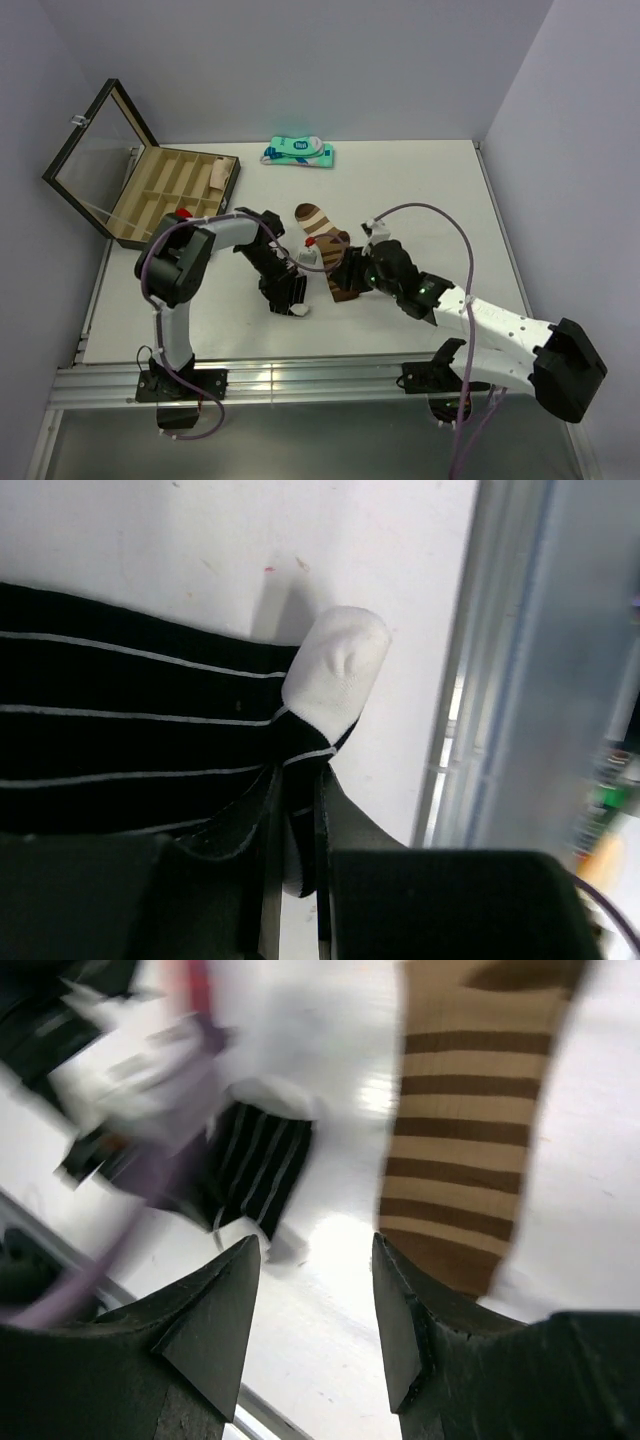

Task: Roll the socks
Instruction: Roll the sock at the center of the board.

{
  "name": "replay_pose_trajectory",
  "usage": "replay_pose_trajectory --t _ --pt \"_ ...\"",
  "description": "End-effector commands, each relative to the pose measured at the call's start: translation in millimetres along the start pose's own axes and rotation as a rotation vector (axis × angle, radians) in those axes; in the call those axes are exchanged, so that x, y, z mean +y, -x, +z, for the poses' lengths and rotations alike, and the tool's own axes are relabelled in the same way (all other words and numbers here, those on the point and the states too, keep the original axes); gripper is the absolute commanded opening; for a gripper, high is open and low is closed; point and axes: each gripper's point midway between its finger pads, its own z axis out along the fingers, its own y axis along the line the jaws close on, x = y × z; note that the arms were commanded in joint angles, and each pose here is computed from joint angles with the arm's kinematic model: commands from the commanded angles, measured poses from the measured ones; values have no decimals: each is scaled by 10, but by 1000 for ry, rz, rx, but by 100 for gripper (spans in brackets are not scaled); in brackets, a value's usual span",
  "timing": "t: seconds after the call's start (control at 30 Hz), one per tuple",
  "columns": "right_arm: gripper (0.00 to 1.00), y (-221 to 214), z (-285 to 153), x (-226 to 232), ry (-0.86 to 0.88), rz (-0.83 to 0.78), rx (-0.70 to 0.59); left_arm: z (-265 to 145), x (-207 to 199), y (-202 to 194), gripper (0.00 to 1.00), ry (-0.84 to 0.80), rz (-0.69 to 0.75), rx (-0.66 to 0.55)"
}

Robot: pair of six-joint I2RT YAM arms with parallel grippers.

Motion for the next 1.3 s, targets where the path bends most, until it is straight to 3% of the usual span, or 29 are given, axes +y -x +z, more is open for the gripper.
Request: replay_pose_trajectory --t 0.0,0.23,0.6,0.87,1.27 --pt "56 202 -69 243 4 -188 -178 22 -233 -258 0 -181 -99 105" --pt "56 -274 -37 793 156 -489 -178 35 -157 -359 0 -281 -206 151" --pt "54 -1019 407 1212 189 -747 17 65 -72 -564 0 -299 -272 220" --pt "54 -1218 565 1406 200 -833 66 71 -74 -630 0 -301 -282 238" --pt "51 -1430 798 1207 131 -891 106 54 -70 -601 1 -309 -281 236"
